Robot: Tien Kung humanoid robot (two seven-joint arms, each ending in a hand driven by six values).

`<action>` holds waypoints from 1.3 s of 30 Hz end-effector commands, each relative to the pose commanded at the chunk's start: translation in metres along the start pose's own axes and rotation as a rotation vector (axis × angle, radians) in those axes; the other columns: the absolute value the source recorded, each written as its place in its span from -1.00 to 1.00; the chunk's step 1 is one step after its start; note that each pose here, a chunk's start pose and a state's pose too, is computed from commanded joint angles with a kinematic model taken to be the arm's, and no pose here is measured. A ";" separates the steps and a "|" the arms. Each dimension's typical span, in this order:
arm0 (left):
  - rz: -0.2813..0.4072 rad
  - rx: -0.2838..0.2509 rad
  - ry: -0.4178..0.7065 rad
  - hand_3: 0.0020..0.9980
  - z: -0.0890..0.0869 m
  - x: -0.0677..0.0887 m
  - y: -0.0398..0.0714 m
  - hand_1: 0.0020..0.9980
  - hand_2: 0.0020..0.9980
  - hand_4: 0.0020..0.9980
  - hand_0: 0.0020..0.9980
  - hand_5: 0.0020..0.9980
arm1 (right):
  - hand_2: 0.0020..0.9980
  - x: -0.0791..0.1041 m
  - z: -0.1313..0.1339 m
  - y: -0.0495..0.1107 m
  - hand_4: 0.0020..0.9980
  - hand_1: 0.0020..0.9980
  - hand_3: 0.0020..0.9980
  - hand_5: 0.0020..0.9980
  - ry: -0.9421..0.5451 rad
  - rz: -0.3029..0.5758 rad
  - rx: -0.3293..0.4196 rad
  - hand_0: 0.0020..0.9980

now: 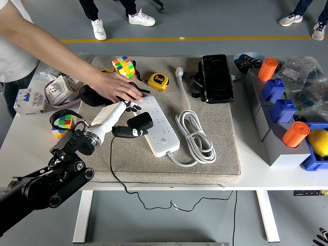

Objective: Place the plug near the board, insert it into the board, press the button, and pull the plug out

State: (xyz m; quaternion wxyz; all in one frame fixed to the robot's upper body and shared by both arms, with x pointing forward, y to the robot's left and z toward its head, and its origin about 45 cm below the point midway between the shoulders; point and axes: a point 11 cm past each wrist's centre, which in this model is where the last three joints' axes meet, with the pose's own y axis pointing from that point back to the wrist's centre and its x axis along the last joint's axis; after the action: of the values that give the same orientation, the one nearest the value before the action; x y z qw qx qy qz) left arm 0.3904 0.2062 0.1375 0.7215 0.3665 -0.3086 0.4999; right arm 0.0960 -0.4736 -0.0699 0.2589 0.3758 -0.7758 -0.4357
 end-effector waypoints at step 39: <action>0.097 -0.112 0.011 0.08 0.009 -0.003 -0.002 -0.14 -0.15 0.76 -0.53 -1.00 | 0.17 0.003 0.001 0.001 0.54 0.29 -0.01 -0.01 0.011 0.003 -0.004 0.19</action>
State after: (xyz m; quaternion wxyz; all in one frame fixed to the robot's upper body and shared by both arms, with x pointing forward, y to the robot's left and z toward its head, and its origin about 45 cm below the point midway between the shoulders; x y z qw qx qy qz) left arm 0.3909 0.1973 0.1395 0.7175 0.3075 -0.3492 0.5183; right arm 0.0936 -0.4754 -0.0695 0.2645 0.3764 -0.7743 -0.4346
